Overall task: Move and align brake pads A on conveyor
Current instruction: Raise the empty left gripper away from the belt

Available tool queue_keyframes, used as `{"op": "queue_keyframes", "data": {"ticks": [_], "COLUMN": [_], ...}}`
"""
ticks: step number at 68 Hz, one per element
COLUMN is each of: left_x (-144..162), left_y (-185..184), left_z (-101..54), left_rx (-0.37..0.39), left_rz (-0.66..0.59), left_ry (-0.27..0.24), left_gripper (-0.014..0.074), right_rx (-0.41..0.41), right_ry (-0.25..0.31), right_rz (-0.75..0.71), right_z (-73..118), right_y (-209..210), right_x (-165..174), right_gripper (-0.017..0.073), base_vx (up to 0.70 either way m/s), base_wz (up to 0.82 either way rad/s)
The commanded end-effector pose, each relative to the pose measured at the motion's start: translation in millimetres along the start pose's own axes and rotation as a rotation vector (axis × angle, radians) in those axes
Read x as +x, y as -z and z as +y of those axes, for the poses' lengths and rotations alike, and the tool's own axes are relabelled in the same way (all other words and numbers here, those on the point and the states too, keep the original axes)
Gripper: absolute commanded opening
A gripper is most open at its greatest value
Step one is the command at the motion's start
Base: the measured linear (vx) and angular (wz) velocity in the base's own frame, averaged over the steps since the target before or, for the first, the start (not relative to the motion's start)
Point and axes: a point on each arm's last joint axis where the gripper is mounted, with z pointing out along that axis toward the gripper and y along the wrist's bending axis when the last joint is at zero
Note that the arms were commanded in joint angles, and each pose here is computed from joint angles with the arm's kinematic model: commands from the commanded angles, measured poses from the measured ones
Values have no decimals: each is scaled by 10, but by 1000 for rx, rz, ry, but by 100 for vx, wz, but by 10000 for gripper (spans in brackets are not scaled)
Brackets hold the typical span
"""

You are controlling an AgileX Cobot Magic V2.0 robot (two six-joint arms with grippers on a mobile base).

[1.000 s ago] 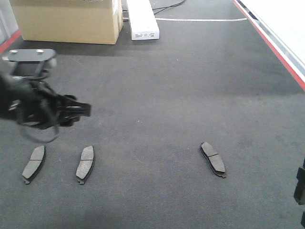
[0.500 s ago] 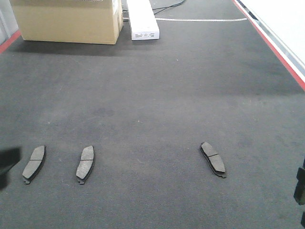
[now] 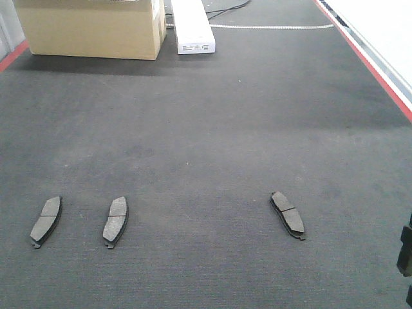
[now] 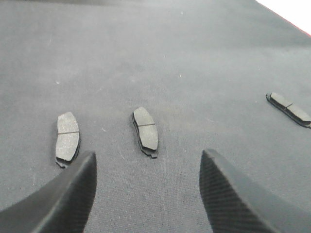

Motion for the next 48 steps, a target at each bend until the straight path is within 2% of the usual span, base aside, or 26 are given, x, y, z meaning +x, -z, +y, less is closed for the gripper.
{"op": "queue_keyframes", "data": {"ticks": [1,27,37,48], "left_x": [-129,-128,-128,-128], "left_y": [30,30,30,30], "left_z": [-31,-31,-31,-31], "left_rx": [25,25,25,25], "left_rz": [-82,-81,-81,-81], "left_ry": [-6,-6,-6,-6], "left_gripper": [451,451,451,451], "right_rx": [7,7,18,11], "right_ry": [5,5,31,7], "right_rz": [-127,-127,-128,-134], "right_z": [-6,-6,-15,-10], "right_y": [44,44,44,44], "right_x": [-186,-186,-187,-192], "right_gripper": [-4,-4,-4,-4], "base_vx": [0,0,0,0], "base_wz": [0,0,0,0]}}
